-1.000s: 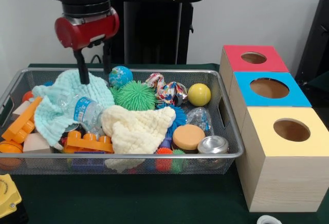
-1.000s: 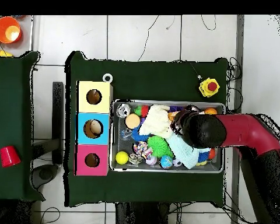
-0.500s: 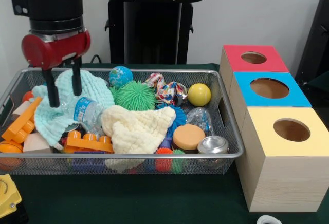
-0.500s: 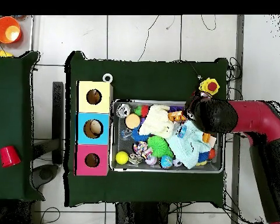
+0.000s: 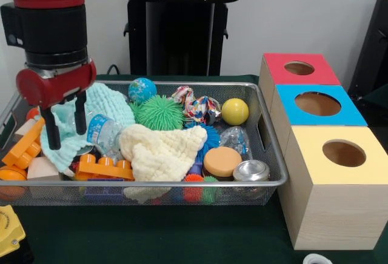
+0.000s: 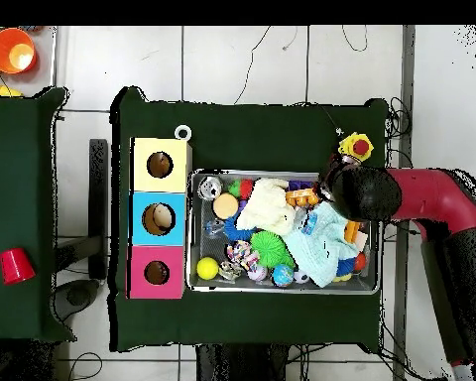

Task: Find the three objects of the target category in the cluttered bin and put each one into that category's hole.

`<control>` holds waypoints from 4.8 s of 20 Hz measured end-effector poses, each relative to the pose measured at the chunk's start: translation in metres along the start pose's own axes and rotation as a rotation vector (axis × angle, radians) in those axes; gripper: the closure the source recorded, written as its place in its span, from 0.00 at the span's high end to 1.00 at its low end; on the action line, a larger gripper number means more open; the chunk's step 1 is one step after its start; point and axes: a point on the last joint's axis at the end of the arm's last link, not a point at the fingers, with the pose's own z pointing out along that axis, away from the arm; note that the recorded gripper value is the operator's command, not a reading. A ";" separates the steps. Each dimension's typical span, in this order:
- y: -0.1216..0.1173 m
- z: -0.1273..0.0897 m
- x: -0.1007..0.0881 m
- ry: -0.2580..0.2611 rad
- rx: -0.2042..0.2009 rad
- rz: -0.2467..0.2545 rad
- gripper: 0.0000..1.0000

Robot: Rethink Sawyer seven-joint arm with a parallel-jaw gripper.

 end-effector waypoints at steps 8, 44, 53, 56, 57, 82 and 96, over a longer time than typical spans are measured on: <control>0.010 0.004 0.022 0.025 -0.055 0.021 1.00; 0.119 -0.012 0.053 0.006 -0.143 -0.054 1.00; 0.128 0.011 0.045 -0.040 -0.108 -0.082 1.00; 0.131 0.017 0.043 -0.049 -0.108 -0.088 1.00; 0.132 0.018 0.043 -0.051 -0.109 -0.088 1.00; 0.104 0.043 0.042 -0.102 -0.055 -0.032 1.00; 0.112 0.062 0.023 -0.134 -0.078 -0.033 0.00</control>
